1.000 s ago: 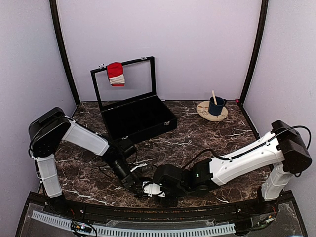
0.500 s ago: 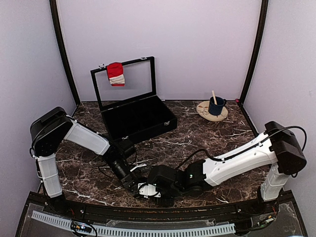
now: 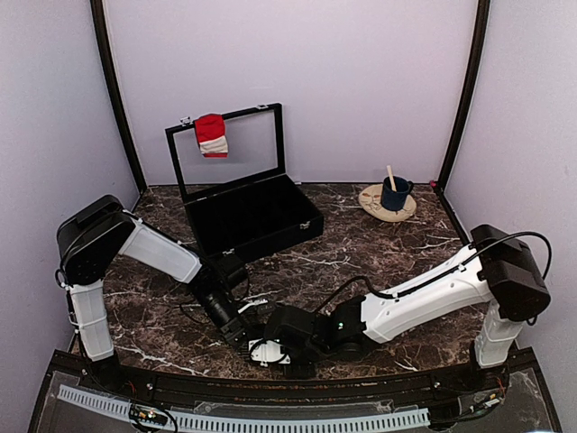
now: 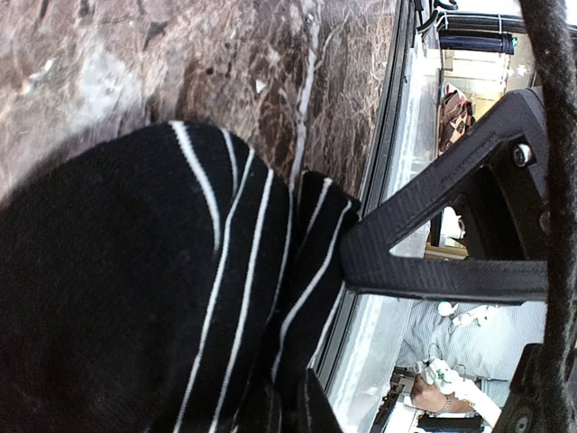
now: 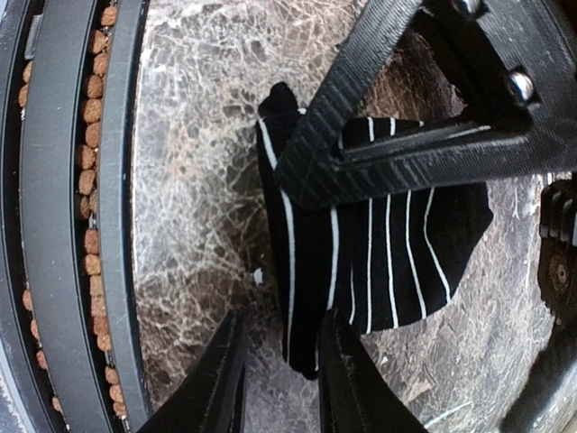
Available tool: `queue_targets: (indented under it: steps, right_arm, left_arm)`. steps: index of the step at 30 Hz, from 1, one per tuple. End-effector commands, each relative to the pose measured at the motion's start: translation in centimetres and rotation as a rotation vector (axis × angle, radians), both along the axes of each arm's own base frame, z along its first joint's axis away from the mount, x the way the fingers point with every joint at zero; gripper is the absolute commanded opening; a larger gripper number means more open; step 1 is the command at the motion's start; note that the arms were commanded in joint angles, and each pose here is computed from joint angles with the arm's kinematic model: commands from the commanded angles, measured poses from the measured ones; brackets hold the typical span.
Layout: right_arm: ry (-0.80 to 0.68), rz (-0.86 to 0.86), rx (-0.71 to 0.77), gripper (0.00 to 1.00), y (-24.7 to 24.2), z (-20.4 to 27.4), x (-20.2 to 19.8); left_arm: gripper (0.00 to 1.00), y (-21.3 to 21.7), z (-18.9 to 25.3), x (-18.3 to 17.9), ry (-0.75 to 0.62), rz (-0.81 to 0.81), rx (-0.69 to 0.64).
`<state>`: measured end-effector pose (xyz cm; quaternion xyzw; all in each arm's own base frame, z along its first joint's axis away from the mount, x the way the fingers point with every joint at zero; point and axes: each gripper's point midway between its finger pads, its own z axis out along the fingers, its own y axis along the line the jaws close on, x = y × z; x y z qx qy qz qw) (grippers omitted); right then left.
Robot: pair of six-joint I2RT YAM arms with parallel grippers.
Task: Roll the socks
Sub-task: Roll the sock at the corner of the board.
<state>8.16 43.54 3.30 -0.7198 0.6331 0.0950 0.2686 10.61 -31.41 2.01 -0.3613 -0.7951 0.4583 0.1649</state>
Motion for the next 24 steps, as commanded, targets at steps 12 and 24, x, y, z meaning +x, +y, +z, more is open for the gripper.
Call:
queue_targets:
  steps: [12,24]
  right_arm:
    - [0.051,-0.019,0.007,0.20,0.9,-1.6,1.2]
    - [0.107,-0.040,-0.071,0.05,-0.6,-4.0,1.2]
  left_arm:
    - [0.00,0.9,-1.0,-0.3,0.013,-0.009,0.053]
    - [0.00,0.9,-0.9,0.3,-0.009,-0.005,0.057]
